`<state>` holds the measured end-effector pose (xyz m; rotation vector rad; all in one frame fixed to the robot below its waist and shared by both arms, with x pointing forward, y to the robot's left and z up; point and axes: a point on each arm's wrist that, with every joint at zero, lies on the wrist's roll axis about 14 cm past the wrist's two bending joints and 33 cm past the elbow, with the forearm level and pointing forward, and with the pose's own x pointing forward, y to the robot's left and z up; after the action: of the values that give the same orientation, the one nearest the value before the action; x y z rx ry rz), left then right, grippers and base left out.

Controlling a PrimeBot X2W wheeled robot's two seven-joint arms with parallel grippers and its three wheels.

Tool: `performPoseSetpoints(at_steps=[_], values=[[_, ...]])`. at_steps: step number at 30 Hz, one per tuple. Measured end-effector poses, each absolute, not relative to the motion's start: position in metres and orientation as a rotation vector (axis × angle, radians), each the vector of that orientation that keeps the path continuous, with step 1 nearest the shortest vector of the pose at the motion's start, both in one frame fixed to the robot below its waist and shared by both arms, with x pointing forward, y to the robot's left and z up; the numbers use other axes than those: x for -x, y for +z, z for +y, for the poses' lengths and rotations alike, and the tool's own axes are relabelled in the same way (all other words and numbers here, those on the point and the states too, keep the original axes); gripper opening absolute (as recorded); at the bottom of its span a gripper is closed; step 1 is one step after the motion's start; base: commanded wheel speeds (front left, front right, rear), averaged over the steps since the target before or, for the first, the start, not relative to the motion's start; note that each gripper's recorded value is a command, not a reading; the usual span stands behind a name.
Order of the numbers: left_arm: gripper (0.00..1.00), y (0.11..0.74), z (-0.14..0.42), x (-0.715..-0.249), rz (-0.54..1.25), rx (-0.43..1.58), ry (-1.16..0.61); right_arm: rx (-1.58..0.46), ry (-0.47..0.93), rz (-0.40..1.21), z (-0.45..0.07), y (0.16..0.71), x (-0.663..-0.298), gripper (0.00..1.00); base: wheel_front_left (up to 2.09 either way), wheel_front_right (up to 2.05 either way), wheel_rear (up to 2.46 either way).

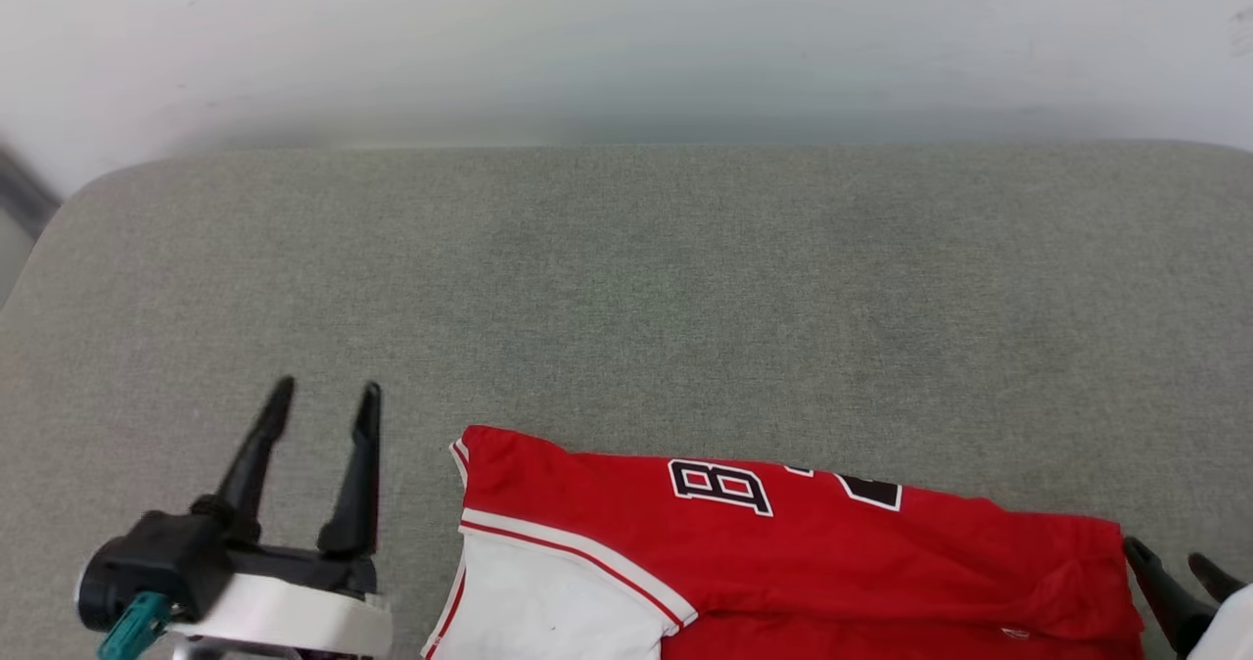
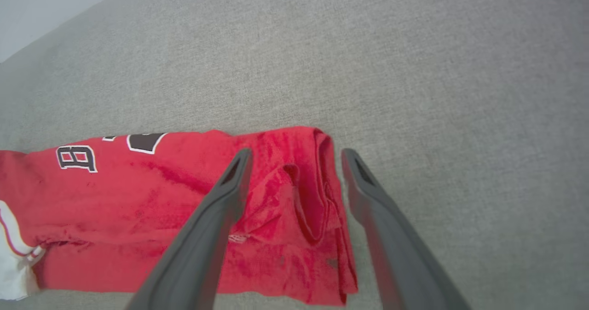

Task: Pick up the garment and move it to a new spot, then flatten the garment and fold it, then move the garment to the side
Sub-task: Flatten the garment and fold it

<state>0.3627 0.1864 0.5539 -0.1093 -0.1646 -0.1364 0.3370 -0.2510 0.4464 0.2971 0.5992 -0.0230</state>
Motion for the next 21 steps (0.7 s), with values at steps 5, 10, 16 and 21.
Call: performPoseSetpoints(at_steps=[5,10,16,21], values=[[1.00,0.565,0.197,-0.360,-0.227,0.107,-0.066,-0.309,-0.088,0.679,-0.258,0.429,-0.328,1.00,0.00,0.00,0.00],[1.00,0.555,0.197,-0.355,-0.213,0.112,-0.065,-0.299,-0.104,0.770,-0.257,0.411,-0.322,1.00,0.00,0.00,0.00],[1.00,0.546,0.202,-0.356,-0.194,0.107,-0.045,-0.323,-0.086,0.878,-0.246,0.385,-0.318,1.00,0.00,0.00,0.00],[1.00,0.542,0.206,-0.358,-0.187,0.103,-0.031,-0.317,-0.082,0.954,-0.243,0.366,-0.315,1.00,0.00,0.00,0.00]])
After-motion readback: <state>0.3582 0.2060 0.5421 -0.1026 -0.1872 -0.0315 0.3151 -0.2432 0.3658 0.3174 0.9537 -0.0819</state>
